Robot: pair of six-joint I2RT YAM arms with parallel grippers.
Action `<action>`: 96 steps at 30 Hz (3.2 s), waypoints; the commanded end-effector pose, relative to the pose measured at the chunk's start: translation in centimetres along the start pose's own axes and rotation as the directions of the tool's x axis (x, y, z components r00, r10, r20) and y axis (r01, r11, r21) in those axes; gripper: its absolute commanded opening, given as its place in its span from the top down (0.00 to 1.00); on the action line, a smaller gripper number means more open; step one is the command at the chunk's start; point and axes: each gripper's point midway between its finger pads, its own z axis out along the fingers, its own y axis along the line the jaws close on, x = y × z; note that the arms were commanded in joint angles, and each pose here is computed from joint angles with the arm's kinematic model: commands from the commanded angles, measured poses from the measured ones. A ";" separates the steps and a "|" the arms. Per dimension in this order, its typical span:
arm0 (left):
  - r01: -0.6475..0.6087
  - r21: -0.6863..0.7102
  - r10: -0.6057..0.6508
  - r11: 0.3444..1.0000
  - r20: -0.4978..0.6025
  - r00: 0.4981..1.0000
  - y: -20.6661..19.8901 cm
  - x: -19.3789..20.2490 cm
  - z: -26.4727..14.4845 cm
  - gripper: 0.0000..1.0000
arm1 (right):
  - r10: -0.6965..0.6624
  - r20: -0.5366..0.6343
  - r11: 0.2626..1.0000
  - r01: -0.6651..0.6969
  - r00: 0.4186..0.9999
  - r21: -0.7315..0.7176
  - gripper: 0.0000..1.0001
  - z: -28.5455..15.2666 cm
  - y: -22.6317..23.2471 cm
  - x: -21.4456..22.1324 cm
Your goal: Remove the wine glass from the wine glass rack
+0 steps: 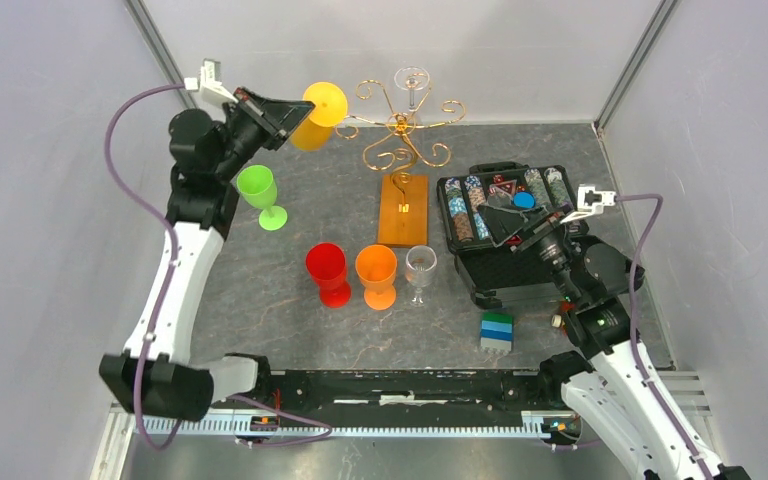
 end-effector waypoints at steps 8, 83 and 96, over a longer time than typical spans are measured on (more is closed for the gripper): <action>0.053 0.390 -0.072 0.919 0.034 0.997 -12.5 -0.3 -9.0 0.98 | 0.048 -0.010 0.940 -0.048 0.999 -0.338 0.02 1.9 7.1 -0.3; -0.280 0.033 0.263 0.959 0.259 0.930 -8.7 1.2 -18.8 0.07 | -0.140 0.131 0.757 0.191 0.982 -0.625 1.00 13.2 28.0 1.2; -0.317 -0.474 0.544 0.821 0.483 0.686 -4.4 -4.8 -27.8 0.04 | -0.566 -0.250 0.758 0.376 0.786 -0.532 1.00 16.0 26.7 19.9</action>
